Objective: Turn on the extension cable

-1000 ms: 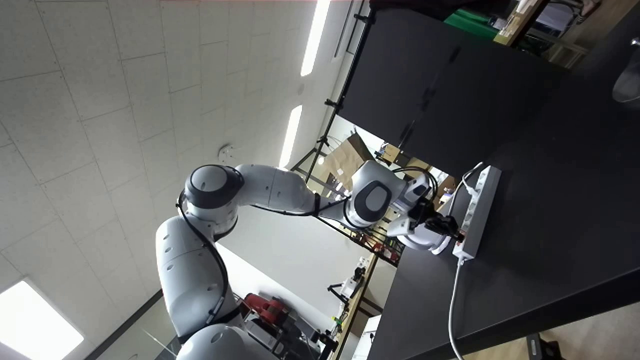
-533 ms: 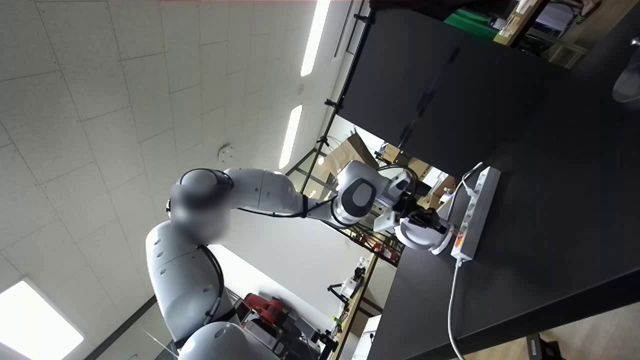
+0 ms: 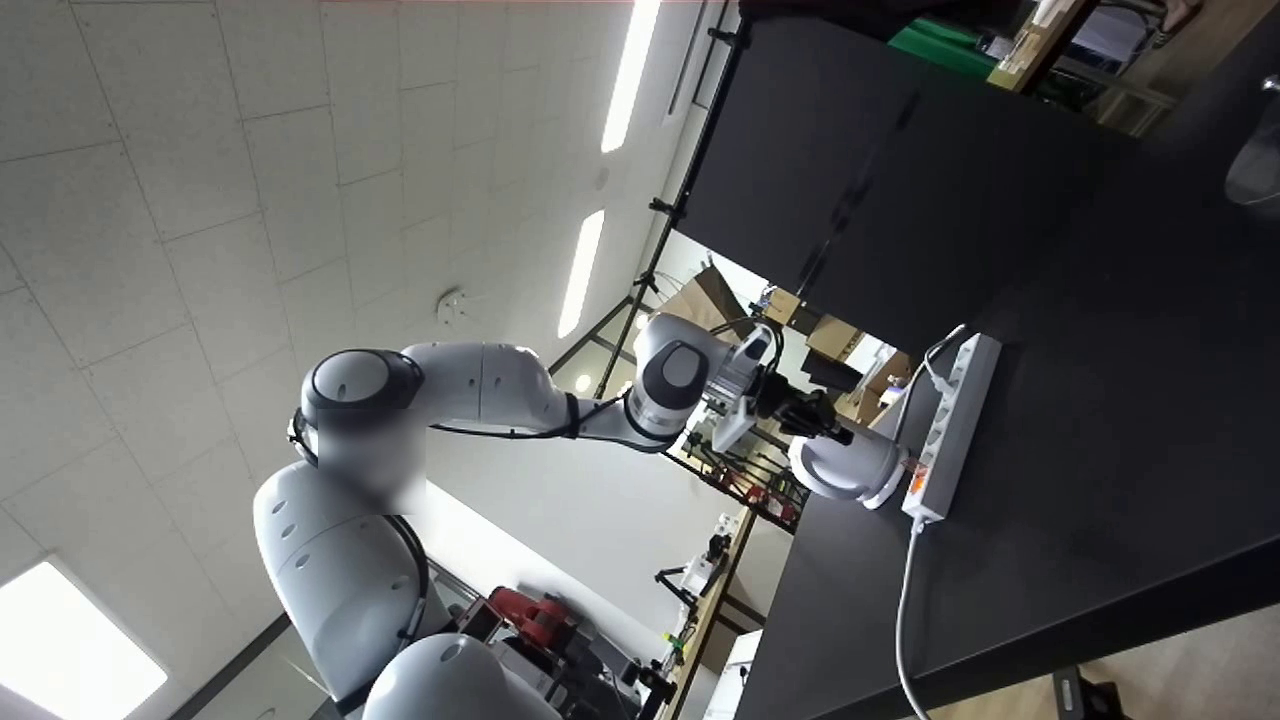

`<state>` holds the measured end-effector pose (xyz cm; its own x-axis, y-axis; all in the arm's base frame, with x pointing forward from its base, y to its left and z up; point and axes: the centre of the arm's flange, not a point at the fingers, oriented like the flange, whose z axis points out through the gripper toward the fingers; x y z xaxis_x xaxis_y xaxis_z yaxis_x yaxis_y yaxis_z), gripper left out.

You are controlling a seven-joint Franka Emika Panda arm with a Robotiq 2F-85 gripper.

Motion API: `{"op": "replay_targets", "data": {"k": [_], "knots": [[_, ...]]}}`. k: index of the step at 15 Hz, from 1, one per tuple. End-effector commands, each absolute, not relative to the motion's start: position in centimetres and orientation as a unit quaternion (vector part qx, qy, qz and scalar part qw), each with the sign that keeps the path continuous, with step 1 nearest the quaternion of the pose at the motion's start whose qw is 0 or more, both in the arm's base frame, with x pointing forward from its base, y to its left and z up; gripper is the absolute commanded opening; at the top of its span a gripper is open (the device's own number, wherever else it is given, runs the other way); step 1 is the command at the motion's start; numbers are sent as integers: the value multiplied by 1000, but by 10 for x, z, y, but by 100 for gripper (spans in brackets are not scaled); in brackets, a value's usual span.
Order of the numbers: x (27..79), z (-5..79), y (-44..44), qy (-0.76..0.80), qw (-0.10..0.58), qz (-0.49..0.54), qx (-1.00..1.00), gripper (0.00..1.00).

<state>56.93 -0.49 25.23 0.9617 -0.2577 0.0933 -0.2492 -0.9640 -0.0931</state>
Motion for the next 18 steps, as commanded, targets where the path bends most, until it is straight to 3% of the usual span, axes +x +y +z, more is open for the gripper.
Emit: {"op": "replay_targets", "data": {"k": [1, 2, 3, 13, 14, 18], "knots": [[564, 260, 0, 123, 14, -40, -992, 0], [563, 258, 1, 114, 7, -36, -993, 26], [563, 257, 2, 113, -2, -34, -993, 26], [560, 259, -4, 94, -75, -25, -992, 93], [560, 259, -3, 93, -77, -26, -992, 99], [559, 259, -1, 89, -81, -26, -992, 100]]}}
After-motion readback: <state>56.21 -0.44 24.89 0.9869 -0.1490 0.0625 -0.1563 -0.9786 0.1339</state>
